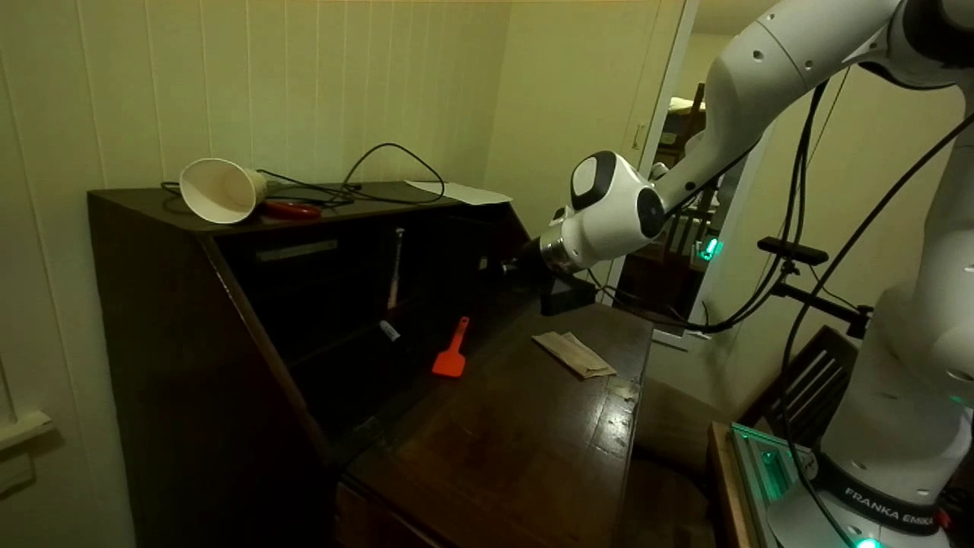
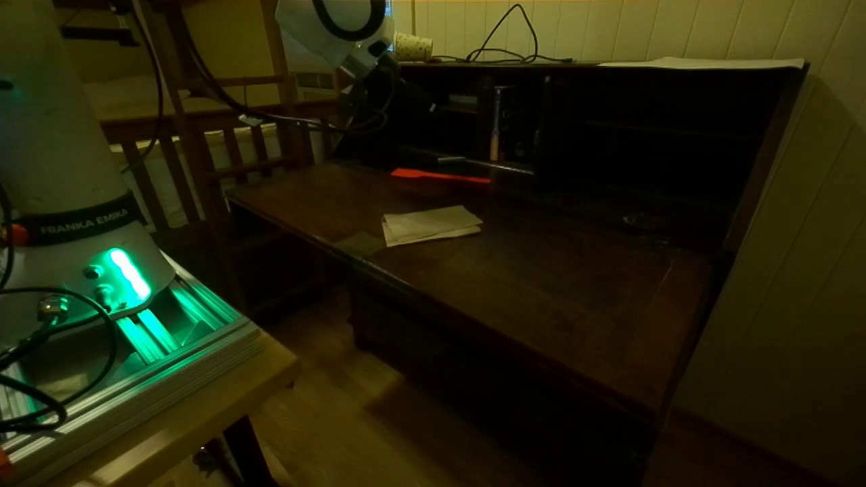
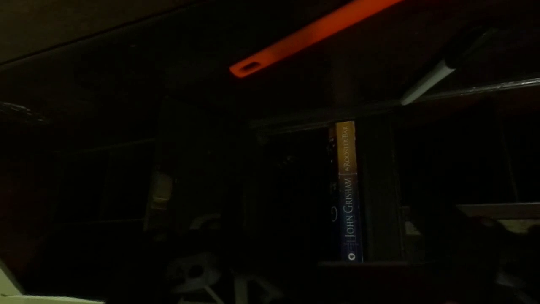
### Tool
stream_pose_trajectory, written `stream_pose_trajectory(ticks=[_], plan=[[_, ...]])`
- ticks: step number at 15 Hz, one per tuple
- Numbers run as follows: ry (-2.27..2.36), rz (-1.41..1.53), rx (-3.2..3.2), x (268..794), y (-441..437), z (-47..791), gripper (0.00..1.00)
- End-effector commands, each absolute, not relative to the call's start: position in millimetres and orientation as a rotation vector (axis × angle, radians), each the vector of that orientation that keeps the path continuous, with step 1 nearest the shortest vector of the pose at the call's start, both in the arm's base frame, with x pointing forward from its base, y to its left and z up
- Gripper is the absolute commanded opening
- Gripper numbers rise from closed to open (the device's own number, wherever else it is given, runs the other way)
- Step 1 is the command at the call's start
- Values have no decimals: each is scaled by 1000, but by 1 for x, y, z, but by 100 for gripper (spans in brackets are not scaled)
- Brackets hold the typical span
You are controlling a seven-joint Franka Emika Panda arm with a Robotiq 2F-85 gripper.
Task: Open the cabinet door
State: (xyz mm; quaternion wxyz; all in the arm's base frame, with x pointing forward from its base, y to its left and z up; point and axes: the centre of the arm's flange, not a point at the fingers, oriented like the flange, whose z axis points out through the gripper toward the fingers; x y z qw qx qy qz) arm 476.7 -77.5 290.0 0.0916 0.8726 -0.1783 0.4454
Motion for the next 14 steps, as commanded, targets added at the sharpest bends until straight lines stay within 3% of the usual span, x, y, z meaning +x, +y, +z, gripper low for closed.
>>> stream_pose_trajectory(ticks=[1,6,14], plan=[[-524,1321,2596,477,-75,288,100],[-532,1324,2598,478,-78,288,100],[-462,1288,2492,480,-167,303,100]])
